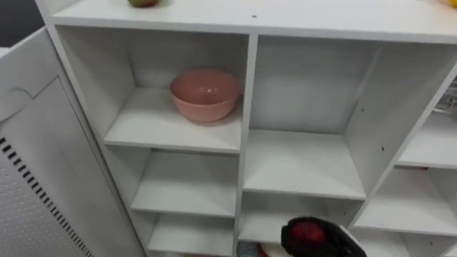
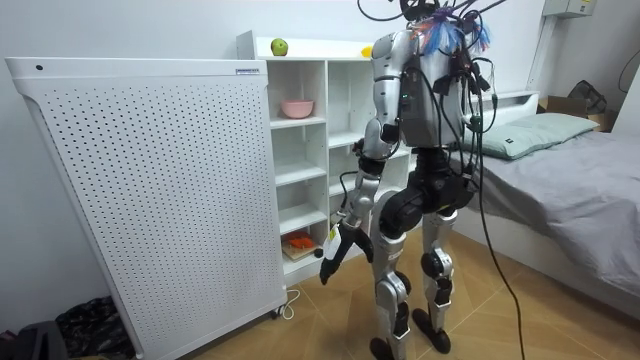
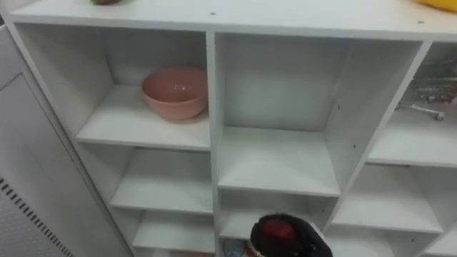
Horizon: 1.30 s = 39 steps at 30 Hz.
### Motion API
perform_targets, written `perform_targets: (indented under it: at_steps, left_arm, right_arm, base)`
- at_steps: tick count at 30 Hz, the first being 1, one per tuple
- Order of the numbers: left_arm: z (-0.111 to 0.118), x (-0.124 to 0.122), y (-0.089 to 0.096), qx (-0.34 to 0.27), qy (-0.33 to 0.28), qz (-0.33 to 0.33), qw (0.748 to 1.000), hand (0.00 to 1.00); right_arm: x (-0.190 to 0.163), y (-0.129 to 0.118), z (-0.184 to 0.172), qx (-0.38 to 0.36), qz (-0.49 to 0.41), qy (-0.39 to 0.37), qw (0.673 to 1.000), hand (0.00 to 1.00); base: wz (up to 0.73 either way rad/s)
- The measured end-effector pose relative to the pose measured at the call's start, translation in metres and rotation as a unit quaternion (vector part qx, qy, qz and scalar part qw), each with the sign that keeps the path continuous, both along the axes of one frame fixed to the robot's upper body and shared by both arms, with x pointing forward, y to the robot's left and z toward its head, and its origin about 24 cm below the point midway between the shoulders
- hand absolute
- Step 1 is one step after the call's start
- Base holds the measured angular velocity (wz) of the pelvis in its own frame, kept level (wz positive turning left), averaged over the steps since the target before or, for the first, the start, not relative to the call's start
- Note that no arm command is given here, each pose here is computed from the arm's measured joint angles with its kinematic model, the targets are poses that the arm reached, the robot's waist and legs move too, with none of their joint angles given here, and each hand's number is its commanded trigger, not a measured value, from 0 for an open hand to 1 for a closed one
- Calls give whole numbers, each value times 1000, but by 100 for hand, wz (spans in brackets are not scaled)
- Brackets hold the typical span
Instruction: Arrange fruit in the closet
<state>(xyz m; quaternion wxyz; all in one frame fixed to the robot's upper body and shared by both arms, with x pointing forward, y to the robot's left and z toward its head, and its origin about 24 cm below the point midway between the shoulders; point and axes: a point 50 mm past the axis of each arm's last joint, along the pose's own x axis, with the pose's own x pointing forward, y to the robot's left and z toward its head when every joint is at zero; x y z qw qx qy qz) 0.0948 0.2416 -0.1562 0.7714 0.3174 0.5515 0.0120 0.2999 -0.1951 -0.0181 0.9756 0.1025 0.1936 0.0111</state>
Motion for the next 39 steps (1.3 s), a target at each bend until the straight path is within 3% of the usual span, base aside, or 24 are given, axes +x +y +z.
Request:
perform_targets:
  at_steps: [5,13,28,39]
  left_arm:
    - [-2,-5,-6,1,2,-6,1000,0]
    - [-1,-1,-10,-10,-20,25,999,0]
    - [14,32,-20,-35,-100,15,994,0]
    - [18,26,-20,-33,-121,26,992,0]
  right_arm:
    - [2,-14,-2,49,-76,15,996,100]
    - [36,-31,27,173,-174,-5,969,100]
    - [72,-58,102,305,-246,-93,915,100]
    - [82,-74,140,328,-285,-119,893,100]
  base:
    - [13]
    - [14]
    - [11]
    - [2]
